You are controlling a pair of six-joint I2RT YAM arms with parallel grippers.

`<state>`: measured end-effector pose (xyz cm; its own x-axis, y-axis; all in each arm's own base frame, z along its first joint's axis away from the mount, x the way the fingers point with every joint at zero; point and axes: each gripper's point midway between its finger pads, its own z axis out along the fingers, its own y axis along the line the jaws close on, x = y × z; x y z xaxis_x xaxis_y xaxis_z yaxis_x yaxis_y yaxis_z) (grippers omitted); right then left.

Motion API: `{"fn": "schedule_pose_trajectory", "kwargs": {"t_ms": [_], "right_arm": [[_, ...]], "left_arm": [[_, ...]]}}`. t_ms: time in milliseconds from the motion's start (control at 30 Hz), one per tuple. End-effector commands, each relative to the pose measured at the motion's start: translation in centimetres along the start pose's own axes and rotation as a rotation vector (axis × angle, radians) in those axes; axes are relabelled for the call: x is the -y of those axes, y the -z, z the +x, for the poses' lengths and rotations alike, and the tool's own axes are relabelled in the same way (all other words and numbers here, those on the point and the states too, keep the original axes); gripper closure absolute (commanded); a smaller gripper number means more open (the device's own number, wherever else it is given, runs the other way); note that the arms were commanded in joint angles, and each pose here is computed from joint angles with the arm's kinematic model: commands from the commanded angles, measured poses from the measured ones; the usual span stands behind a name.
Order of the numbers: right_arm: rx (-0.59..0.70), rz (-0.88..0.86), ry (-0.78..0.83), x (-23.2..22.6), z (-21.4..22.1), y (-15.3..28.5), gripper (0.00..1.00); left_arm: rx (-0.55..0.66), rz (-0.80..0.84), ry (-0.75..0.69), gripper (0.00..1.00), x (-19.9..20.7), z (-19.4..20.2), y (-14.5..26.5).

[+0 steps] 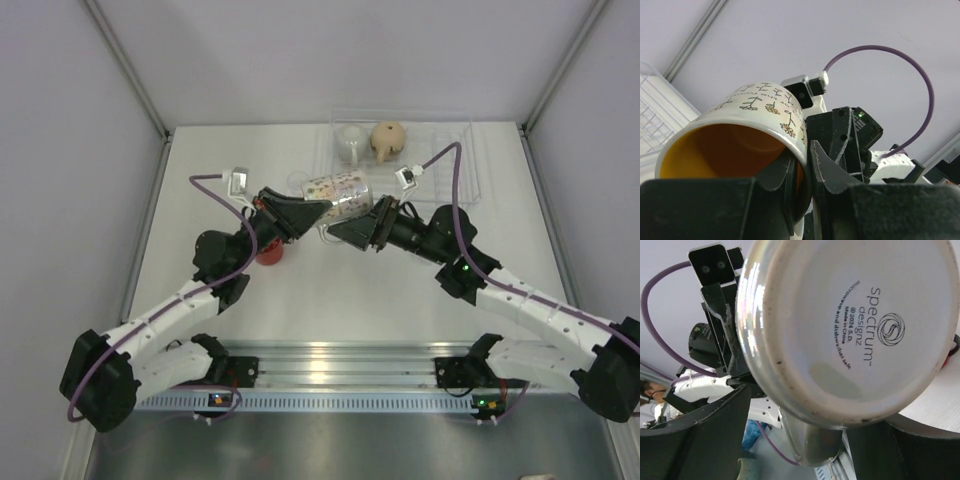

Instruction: Load the cups into the dish rack

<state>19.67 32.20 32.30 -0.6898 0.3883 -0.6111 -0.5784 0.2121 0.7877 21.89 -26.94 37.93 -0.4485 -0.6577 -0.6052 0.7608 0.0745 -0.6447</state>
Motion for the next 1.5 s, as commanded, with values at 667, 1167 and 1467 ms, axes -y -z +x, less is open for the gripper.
{"fn": "schedule_pose_trajectory", "kwargs": {"t_ms": [667, 1167, 1467], "right_arm": [[0.067, -0.261, -0.008, -5.9, -1.7, 0.1, 1.0], [0.174, -0.202, 0.076, -6.2, -4.0, 1.6, 1.0], [0.23, -0.12, 0.102, -5.1, -6.1, 2.4, 1.0]], "left_arm": [[0.089, 0.333, -0.108, 1.0, 8.1, -1.1, -0.3], [0.057, 0.294, -0.125, 0.4, 6.7, 0.1, 0.1], [-0.007, 0.164, -0.147, 0.02, 4.2, 1.2, -0.2]]}}
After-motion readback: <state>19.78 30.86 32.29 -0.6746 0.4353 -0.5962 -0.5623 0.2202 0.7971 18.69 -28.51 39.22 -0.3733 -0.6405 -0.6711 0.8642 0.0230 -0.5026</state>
